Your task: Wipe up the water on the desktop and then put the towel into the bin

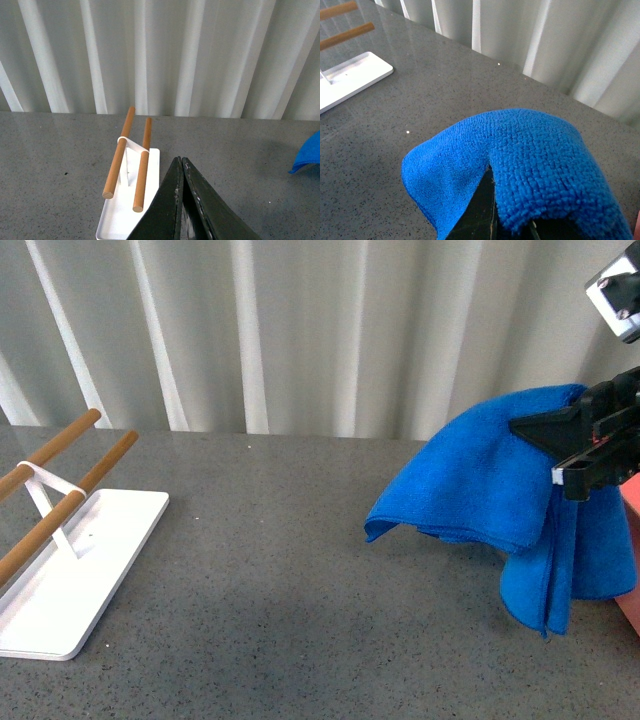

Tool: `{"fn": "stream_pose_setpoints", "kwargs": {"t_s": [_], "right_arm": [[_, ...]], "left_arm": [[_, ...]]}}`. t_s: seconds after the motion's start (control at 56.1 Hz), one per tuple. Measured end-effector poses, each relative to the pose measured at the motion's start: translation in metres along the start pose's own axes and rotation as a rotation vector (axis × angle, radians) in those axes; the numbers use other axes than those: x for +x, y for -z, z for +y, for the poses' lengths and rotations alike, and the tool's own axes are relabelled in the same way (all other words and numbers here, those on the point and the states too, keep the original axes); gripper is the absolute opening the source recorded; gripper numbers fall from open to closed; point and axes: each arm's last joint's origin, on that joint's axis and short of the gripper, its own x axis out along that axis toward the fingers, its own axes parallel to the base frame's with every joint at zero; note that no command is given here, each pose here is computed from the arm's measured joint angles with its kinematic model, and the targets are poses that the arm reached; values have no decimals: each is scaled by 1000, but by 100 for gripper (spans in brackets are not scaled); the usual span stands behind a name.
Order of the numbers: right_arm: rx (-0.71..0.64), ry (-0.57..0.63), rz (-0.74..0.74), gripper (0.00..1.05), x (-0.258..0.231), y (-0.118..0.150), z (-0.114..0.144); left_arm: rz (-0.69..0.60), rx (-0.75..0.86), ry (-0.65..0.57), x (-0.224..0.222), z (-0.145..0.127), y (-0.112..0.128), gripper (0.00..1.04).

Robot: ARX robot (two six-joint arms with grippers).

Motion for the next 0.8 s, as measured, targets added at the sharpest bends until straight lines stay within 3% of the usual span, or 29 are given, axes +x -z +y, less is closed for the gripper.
{"fn": "stream_pose_setpoints", "kwargs": {"t_s": [0.428,0.606,0.713,0.802], "right_arm": [[79,66,127,3,34,3,7],[216,136,280,3,53,21,0],[334,160,392,3,72,50,1],[386,145,437,3,84,65,7]], "left_arm": [[6,0,0,-13,0,3,4],[6,0,0,-13,0,3,35],[6,0,0,-13,0,3,59],[6,0,1,-13,0,3,73]]}}
